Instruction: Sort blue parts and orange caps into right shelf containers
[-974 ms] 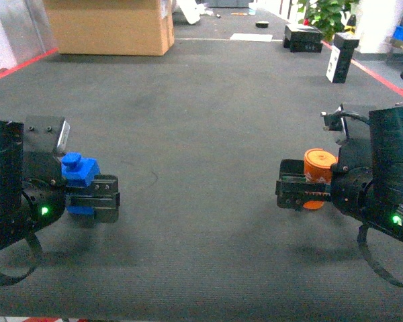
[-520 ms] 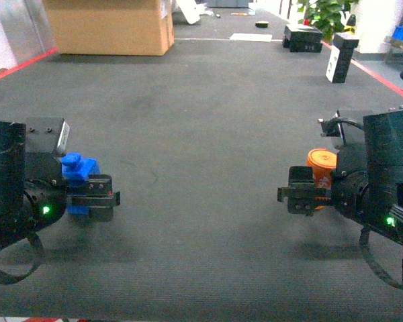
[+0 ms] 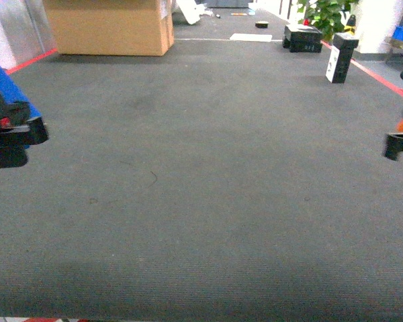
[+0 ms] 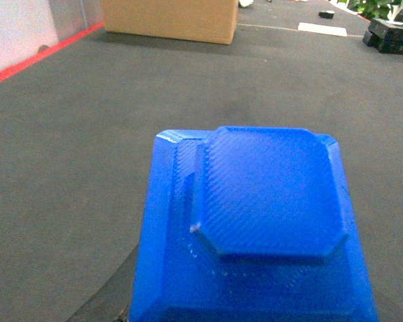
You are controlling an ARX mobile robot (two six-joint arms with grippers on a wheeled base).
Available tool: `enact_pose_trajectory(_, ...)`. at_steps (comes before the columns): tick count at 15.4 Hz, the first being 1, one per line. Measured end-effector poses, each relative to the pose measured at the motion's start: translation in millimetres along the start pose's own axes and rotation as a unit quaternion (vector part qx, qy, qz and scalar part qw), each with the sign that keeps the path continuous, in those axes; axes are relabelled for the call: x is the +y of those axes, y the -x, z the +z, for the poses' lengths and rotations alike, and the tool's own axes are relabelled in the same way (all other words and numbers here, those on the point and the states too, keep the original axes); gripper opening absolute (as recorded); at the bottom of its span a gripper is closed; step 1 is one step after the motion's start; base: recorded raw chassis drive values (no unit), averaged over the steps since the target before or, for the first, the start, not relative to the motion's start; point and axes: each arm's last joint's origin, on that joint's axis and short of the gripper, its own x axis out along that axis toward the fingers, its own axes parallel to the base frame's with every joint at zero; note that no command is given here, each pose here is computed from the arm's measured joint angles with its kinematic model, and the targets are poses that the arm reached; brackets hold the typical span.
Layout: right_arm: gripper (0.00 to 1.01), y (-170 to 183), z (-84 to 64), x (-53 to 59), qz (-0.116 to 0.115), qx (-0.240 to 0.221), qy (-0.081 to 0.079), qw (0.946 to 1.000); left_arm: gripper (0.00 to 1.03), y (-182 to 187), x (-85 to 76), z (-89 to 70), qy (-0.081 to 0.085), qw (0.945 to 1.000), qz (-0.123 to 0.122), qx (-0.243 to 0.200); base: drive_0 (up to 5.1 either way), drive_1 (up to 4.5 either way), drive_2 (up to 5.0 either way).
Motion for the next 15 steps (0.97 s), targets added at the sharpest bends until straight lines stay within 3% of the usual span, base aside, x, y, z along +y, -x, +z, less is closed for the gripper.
enact_pose_trajectory(2, 0.45, 44, 13.4, -13.5, -0.015, -0.021, 0.012, 0.9996, 0.43, 39, 5.9, 15.3, -0.012, 0.9996, 0.013, -0.024, 0.0, 0.00, 0.0)
enact_pose_trajectory(3, 0.45, 66, 26.4, -21.1, -0.027, -0.048, 0.005, 0.9985, 0.43, 60, 8.4, 30.6, -0.010, 0.9983, 0.023, -0.053, 0.0, 0.00, 0.0)
enact_pose_trajectory(4, 0.45, 88, 42.0, -27.7, -0.037, -0.082, -0.006, 0.9959, 0.43, 80, 10.9, 49.7, 0.003, 0.9949, 0.032, -0.096, 0.0, 0.00, 0.0)
enact_pose_trajectory(6, 0.45, 116, 60.4, -35.1, -0.048, -0.132, -0.021, 0.9899, 0.43, 107, 10.4, 66.6, 0.011, 0.9902, 0.023, -0.138, 0.0, 0.00, 0.0)
enact_pose_trajectory(7, 0.45, 135, 66.9, -37.1, -0.036, -0.153, -0.028, 0.9872, 0.43, 122, 9.9, 71.4, 0.015, 0.9888, 0.014, -0.148, 0.0, 0.00, 0.0)
enact_pose_trajectory(9, 0.45, 143, 68.3, -36.2, -0.048, -0.164, -0.017, 0.9852, 0.43, 126, 10.8, 72.6, 0.018, 0.9883, 0.017, -0.151, 0.0, 0.00, 0.0)
enact_pose_trajectory(11, 0.45, 141, 64.3, -35.7, -0.048, -0.144, -0.004, 0.9884, 0.43, 124, 10.7, 71.3, 0.015, 0.9891, 0.019, -0.145, 0.0, 0.00, 0.0)
enact_pose_trajectory(12, 0.45, 141, 60.0, -38.3, -0.011, -0.098, 0.006, 0.9951, 0.43, 124, 12.4, 69.9, -0.007, 0.9946, -0.003, -0.104, 0.0, 0.00, 0.0)
enact_pose_trajectory(13, 0.45, 143, 55.5, -40.5, 0.006, -0.078, 0.004, 0.9969, 0.43, 125, 16.1, 67.0, -0.017, 0.9961, -0.016, -0.085, 0.0, 0.00, 0.0)
enact_pose_trajectory(15, 0.45, 145, 42.3, -44.6, 0.018, -0.065, -0.004, 0.9977, 0.43, 128, 24.3, 53.7, -0.024, 0.9977, -0.029, -0.057, 0.0, 0.00, 0.0)
